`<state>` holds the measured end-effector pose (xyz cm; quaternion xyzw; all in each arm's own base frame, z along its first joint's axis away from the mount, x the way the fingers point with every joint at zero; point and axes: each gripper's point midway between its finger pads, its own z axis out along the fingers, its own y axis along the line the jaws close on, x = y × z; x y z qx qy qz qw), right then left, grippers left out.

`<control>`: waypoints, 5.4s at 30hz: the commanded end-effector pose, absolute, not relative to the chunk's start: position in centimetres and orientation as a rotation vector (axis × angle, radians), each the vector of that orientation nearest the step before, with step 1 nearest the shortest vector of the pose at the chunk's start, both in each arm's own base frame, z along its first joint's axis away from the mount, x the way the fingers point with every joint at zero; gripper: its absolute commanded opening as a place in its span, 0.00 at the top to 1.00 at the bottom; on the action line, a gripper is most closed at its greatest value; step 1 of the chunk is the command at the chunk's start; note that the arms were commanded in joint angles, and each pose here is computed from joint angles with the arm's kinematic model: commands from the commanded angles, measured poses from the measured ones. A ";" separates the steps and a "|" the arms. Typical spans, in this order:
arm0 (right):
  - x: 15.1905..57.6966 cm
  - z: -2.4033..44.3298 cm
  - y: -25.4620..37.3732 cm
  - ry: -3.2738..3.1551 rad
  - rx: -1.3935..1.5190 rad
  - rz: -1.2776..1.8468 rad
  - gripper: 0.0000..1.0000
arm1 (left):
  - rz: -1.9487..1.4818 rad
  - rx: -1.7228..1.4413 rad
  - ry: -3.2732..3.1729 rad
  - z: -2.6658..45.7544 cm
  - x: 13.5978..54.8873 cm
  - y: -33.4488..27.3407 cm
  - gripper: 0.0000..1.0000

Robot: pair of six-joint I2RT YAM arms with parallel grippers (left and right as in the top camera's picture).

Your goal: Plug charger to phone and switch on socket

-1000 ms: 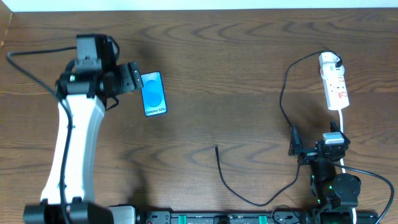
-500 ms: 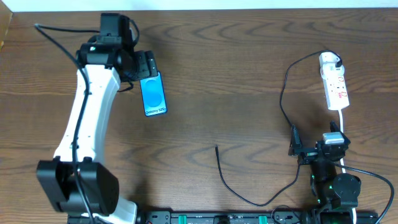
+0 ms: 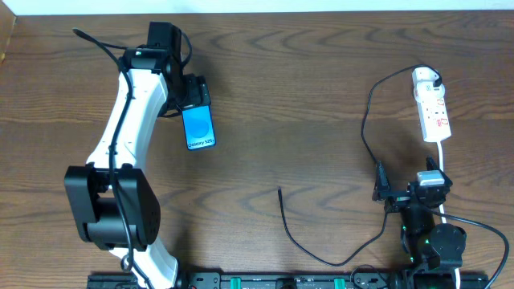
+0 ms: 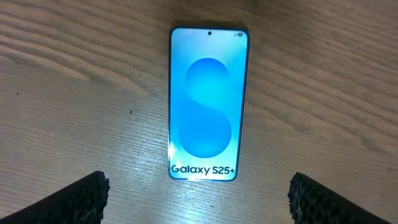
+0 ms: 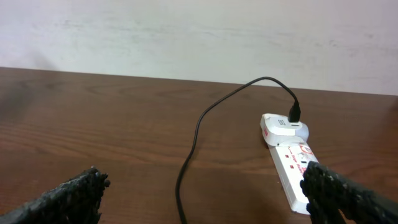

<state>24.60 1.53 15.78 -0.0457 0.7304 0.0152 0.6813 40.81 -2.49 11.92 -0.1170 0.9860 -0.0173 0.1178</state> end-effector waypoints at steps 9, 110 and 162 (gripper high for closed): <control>24.5 15.8 1.8 1.635 -0.121 0.034 0.01 | -0.036 -0.351 2.874 12.4 41.1 -2.3 0.32; 24.5 15.8 1.8 1.635 -0.121 0.034 0.01 | -0.010 -0.369 3.022 1.8 43.4 -3.6 0.01; 24.5 15.8 1.8 1.635 -0.121 0.034 0.01 | 0.089 -0.370 3.000 1.1 43.4 -2.5 0.01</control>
